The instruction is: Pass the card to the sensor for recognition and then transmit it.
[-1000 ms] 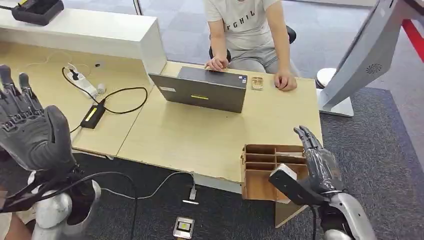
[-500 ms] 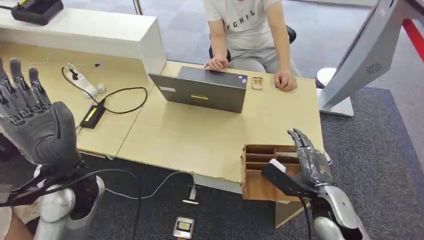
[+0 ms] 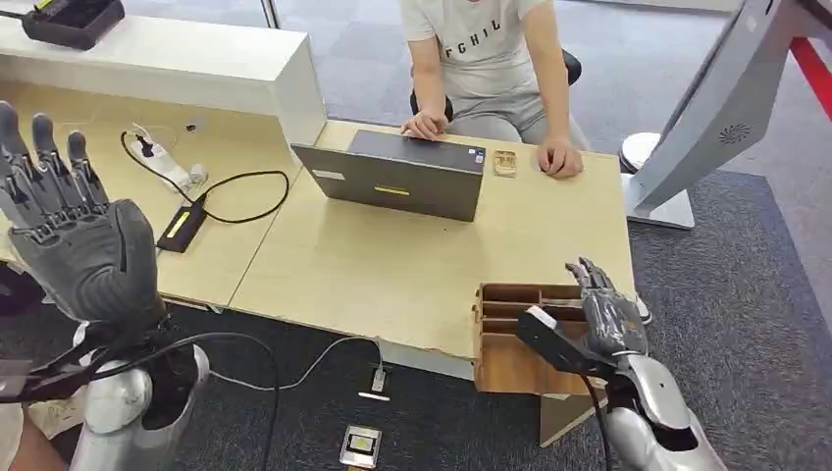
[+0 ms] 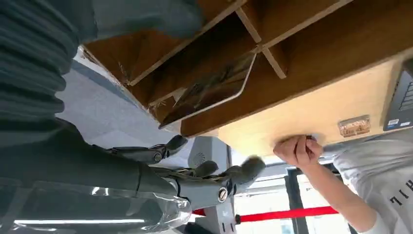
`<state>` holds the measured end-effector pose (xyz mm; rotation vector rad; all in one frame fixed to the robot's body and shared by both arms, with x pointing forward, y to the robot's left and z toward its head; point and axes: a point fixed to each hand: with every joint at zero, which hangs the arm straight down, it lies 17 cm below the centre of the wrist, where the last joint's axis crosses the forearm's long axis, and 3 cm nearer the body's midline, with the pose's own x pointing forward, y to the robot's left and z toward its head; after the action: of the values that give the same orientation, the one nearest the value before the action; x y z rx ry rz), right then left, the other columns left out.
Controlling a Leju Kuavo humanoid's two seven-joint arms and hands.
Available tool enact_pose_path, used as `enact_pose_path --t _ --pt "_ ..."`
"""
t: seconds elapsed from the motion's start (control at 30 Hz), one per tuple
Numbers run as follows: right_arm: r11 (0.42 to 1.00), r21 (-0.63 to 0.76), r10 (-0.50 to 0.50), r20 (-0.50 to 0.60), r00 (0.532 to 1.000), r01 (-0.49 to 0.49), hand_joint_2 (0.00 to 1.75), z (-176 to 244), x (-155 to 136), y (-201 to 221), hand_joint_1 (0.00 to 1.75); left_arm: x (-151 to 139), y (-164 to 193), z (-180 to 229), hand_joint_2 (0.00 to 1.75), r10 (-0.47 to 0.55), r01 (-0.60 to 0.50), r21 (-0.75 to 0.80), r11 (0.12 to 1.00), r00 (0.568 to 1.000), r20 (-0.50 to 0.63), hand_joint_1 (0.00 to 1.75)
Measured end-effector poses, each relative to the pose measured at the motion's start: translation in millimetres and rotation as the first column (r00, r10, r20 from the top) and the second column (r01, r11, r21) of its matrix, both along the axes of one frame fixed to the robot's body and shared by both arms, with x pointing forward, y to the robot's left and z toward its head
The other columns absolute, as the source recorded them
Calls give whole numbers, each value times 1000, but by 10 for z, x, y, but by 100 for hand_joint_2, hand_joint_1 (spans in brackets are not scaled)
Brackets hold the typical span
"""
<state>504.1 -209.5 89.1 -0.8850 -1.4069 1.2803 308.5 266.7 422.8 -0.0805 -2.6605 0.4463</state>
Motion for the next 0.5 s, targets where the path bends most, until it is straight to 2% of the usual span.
enact_pose_path --t 0.5 --pt "999 40 2 -5 1000 -1 175 -2 114 42 175 -18 -4 -8 175 13 -13 10 1000 1000 4 0"
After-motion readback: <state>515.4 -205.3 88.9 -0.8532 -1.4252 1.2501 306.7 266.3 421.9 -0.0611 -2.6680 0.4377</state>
